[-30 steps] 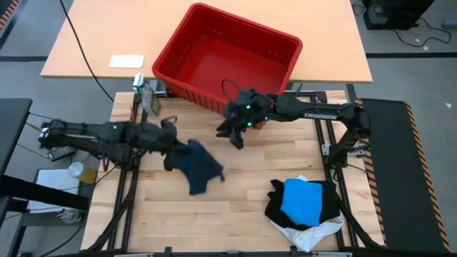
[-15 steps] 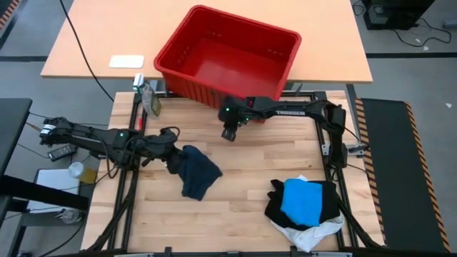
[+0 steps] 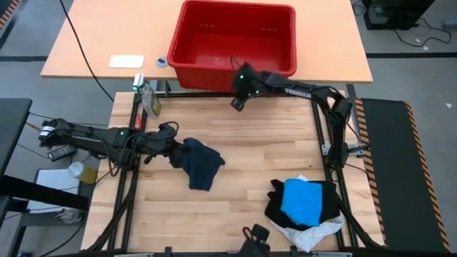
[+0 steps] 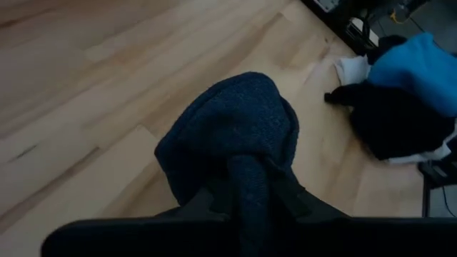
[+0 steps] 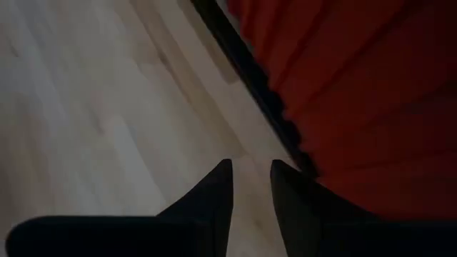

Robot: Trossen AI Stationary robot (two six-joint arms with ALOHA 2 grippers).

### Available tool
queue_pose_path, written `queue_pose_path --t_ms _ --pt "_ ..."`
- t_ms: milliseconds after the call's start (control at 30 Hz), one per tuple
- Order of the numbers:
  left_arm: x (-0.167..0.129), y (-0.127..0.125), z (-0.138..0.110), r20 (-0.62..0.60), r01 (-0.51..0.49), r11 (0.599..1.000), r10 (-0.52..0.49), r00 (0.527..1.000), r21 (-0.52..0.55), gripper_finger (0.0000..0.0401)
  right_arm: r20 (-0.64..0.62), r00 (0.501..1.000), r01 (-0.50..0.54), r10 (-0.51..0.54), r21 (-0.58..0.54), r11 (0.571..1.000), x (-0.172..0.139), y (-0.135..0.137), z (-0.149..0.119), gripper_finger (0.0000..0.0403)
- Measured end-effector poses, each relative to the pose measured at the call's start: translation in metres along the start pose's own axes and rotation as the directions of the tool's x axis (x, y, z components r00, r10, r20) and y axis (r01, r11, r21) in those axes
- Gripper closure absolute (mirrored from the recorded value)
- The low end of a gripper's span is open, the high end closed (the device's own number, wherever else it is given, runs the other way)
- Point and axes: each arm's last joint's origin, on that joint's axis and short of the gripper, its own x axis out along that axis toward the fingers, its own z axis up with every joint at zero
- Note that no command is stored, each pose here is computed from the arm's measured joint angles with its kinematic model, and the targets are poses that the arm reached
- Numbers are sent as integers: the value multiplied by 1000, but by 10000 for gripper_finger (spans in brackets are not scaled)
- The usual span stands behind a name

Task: Fold laundry
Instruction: Fold the dark blue shorts

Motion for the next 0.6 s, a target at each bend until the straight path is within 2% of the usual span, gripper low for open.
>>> queue_pose_path --t_ms 67,167,267,367,433,500,600 --pt "1 1 2 8 -6 1000 6 1000 -6 364 11 995 -102 102 61 993 -11 -2 1 300" --pt "1 3 4 15 -12 1000 13 1000 -16 364 47 972 -232 229 70 970 -36 17 8 300" --pt "3 3 4 10 -28 999 28 1000 20 364 46 958 -284 284 -16 959 -51 48 10 300" --pt "12 10 3 20 -150 987 149 989 59 353 51 955 -289 293 -76 954 -54 74 10 300" --pt "20 13 4 31 -219 970 216 976 110 331 69 953 -289 294 -65 955 -58 85 11 300" --pt "28 14 5 31 -242 954 240 970 176 299 62 951 -302 303 -19 953 -59 91 10 300" --pt "36 13 1 -53 -193 955 210 976 226 237 18 930 -367 366 32 930 -60 99 6 300"
